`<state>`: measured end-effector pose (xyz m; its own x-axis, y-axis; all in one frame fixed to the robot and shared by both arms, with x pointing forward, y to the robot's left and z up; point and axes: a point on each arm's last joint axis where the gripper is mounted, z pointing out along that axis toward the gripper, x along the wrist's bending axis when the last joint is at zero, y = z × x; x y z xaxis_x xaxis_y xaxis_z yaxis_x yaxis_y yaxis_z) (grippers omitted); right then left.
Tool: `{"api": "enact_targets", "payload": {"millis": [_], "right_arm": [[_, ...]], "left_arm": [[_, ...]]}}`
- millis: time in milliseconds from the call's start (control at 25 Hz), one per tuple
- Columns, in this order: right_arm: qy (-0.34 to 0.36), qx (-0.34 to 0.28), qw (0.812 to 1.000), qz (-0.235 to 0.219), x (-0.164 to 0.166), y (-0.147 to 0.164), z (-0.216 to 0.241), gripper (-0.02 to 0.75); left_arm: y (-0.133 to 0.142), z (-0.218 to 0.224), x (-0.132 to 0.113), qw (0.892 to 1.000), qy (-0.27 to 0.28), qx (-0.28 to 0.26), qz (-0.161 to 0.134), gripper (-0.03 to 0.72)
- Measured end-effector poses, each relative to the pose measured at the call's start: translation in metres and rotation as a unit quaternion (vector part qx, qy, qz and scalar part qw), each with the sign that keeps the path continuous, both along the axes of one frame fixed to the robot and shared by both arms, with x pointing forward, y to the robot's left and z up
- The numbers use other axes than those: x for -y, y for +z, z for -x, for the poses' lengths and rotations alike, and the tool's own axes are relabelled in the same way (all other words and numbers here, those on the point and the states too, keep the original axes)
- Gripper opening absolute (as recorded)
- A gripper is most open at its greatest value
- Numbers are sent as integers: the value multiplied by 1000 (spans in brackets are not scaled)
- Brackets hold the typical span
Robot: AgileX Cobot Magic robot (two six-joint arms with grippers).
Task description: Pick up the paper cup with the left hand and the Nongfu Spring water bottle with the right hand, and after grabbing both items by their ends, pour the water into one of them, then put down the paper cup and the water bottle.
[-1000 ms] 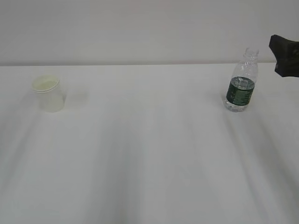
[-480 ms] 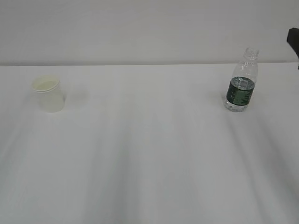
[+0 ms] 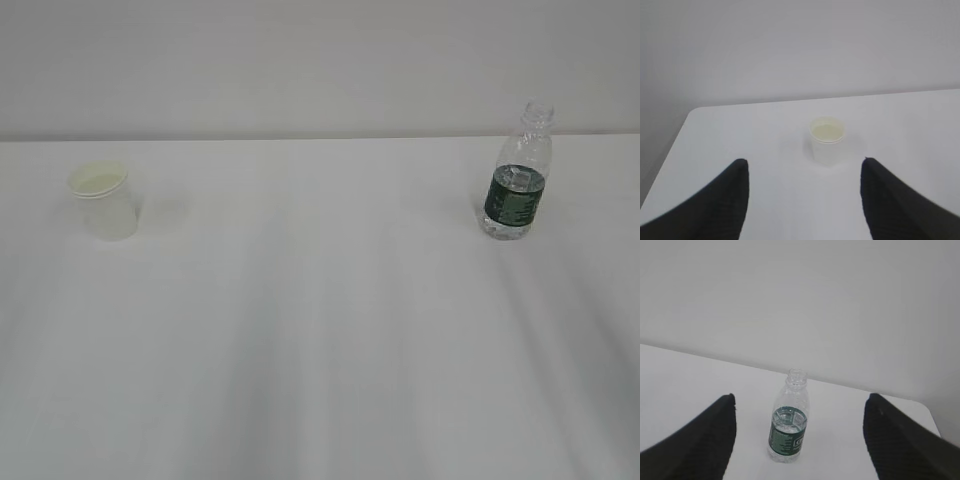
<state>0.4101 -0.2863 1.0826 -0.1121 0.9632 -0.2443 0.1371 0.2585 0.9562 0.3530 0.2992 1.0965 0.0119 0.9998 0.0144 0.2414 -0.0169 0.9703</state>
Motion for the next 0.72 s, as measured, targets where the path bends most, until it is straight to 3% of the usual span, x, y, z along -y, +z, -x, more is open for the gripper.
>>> {"api": "enact_targets", "payload": {"millis": [280, 720], "right_arm": [[-12, -24, 1000, 2, 4, 5, 27, 593], [-26, -85, 996, -15, 8, 0, 62, 572]], "left_arm": [[7, 30, -4, 1000, 15, -22, 1, 487], [-11, 68, -9, 992, 37, -117, 5, 486]]}}
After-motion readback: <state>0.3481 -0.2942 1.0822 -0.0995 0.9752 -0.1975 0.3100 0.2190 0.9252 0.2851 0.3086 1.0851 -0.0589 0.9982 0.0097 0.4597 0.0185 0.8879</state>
